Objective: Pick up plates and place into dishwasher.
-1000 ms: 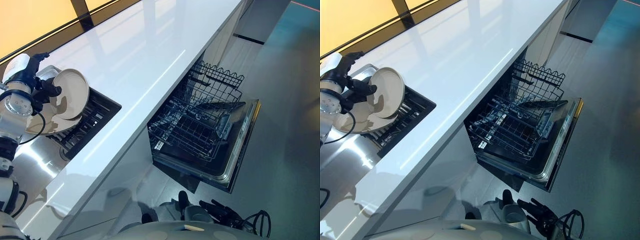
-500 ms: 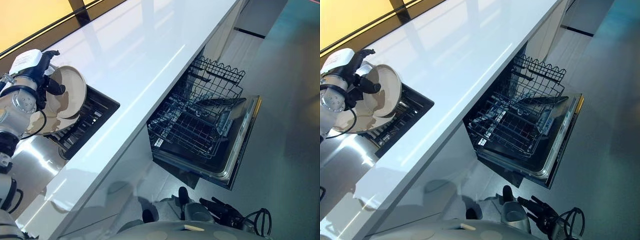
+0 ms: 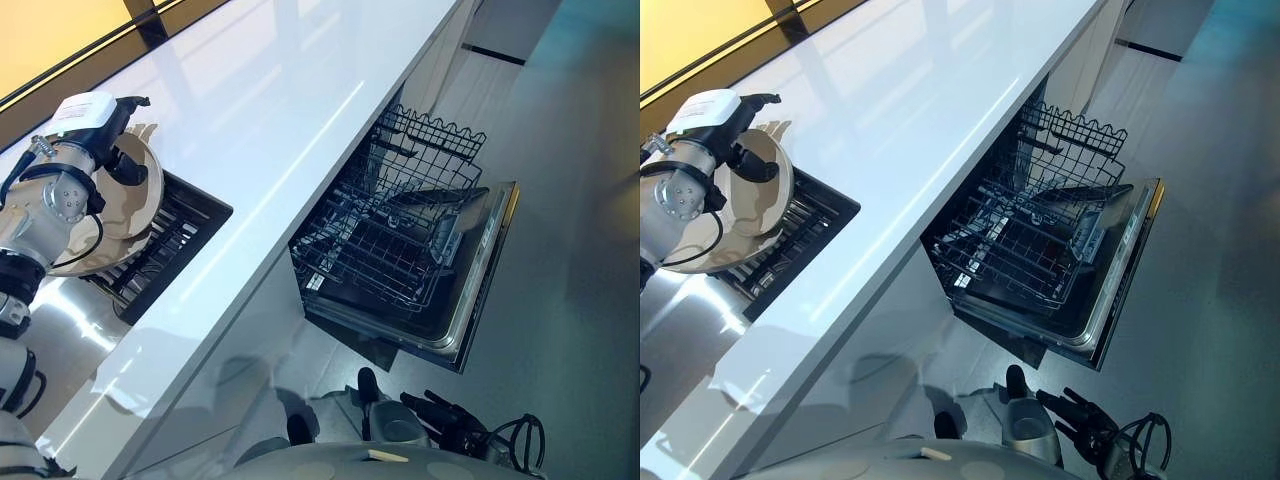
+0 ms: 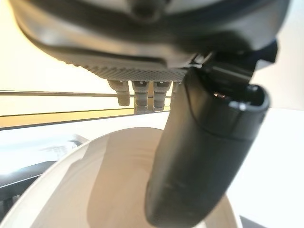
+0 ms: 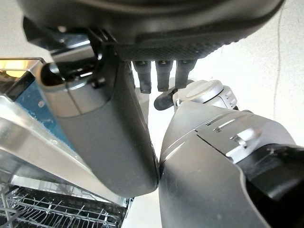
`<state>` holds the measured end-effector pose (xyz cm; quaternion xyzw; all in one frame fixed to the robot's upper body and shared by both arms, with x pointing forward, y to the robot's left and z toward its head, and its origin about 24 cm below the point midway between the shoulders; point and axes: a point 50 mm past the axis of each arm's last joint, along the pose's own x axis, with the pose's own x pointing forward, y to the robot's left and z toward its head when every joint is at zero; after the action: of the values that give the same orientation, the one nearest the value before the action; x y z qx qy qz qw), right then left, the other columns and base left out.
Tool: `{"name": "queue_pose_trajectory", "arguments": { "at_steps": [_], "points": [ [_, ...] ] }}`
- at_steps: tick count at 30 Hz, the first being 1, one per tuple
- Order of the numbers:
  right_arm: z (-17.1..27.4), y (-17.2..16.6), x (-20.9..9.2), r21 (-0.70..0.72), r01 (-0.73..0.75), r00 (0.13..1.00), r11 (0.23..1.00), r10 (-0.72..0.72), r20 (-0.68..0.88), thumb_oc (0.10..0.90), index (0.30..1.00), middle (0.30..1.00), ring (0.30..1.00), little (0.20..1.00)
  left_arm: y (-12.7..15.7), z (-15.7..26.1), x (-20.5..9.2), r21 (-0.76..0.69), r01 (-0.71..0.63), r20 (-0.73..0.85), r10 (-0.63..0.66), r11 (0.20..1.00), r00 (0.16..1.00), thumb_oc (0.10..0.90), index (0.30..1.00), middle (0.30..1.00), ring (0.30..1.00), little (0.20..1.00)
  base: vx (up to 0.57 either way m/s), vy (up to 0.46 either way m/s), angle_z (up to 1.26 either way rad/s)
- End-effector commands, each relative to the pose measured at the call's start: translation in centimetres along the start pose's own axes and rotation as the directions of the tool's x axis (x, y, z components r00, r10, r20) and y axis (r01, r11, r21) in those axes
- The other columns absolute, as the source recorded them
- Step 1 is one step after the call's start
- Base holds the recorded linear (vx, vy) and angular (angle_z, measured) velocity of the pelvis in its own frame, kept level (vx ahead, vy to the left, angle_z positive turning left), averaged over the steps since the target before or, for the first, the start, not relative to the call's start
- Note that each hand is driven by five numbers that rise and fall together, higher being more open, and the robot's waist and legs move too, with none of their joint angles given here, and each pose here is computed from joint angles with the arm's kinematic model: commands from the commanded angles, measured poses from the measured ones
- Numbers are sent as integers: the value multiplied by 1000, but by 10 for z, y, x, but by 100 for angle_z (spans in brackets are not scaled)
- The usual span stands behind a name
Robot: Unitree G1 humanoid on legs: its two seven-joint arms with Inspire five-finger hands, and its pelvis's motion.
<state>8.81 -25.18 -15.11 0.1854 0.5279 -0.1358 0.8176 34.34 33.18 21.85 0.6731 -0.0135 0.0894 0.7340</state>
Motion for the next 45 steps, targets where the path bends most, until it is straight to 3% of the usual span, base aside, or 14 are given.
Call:
{"name": "queue_pose_trajectory", "arguments": {
  "at_steps": [1, 7, 9, 10, 11, 12, 18, 24, 26, 27, 34, 40, 45],
  "points": [
    [-13, -35, -14, -77, 87, 994, 993, -92, -66, 800, 900, 900, 900, 900, 91, 9, 5, 97, -290, 55, 285, 952, 957, 800, 900, 900, 900, 900, 0, 0, 0],
    [-8, -36, -14, -75, 91, 994, 993, -95, -53, 800, 900, 900, 900, 900, 86, 11, 9, 261, -132, 35, 128, 956, 991, 800, 900, 900, 900, 900, -5, -1, 0],
    [-7, -36, -14, -74, 92, 994, 993, -96, -49, 800, 900, 900, 900, 900, 86, 13, 10, 359, -72, 27, 67, 931, 997, 624, 749, 749, 749, 724, -15, -5, -1],
    [-6, -36, -14, -73, 94, 994, 993, -97, -48, 800, 900, 900, 900, 900, 86, 13, 11, 402, -45, 21, 40, 914, 999, 399, 556, 556, 556, 499, 0, 0, 0],
    [-5, -36, -14, -70, 95, 994, 993, -98, -46, 800, 900, 900, 900, 900, 88, 15, 11, 446, -35, 24, 28, 894, 999, 336, 502, 502, 502, 436, 0, 0, 0],
    [-3, -36, -13, -70, 96, 994, 993, -99, -45, 800, 900, 900, 900, 900, 93, 17, 11, 517, -29, 30, 15, 856, 999, 100, 300, 300, 300, 200, -34, -24, 0],
    [1, -36, -13, -59, 100, 994, 993, -102, -34, 800, 900, 900, 900, 900, 119, 30, 10, 713, -61, 79, 7, 699, 997, 100, 300, 300, 300, 200, -45, -27, 0],
    [6, -32, -11, -33, 99, 995, 995, -100, -20, 800, 900, 900, 900, 900, 130, 39, 6, 752, -114, 139, 14, 650, 990, 100, 300, 300, 300, 200, -45, -26, 3],
    [6, -30, -10, -31, 93, 995, 995, -94, -18, 800, 900, 900, 900, 900, 133, 41, 4, 754, -151, 166, 37, 640, 985, 133, 328, 328, 328, 233, -64, -42, 5],
    [6, -29, -10, -31, 93, 995, 995, -93, -18, 800, 900, 900, 900, 900, 134, 41, 4, 752, -163, 174, 46, 639, 984, 100, 300, 300, 300, 200, -49, -32, 6],
    [3, -28, -8, -23, 94, 995, 995, -94, -23, 800, 900, 900, 900, 900, 138, 39, 0, 709, -279, 240, 150, 648, 959, 100, 300, 300, 300, 200, -47, -33, 4],
    [-1, -27, -8, 13, 111, 994, 994, -111, -15, 800, 900, 900, 900, 900, 148, 30, -7, 498, -413, 233, 342, 762, 911, 100, 300, 300, 300, 200, -56, -43, 0],
    [-3, -34, -10, 57, 174, 985, 983, -174, -2, 800, 900, 900, 900, 900, 148, 19, -17, 392, -509, 248, 445, 766, 861, 100, 300, 300, 300, 200, -62, -34, -1]
  ]
}}
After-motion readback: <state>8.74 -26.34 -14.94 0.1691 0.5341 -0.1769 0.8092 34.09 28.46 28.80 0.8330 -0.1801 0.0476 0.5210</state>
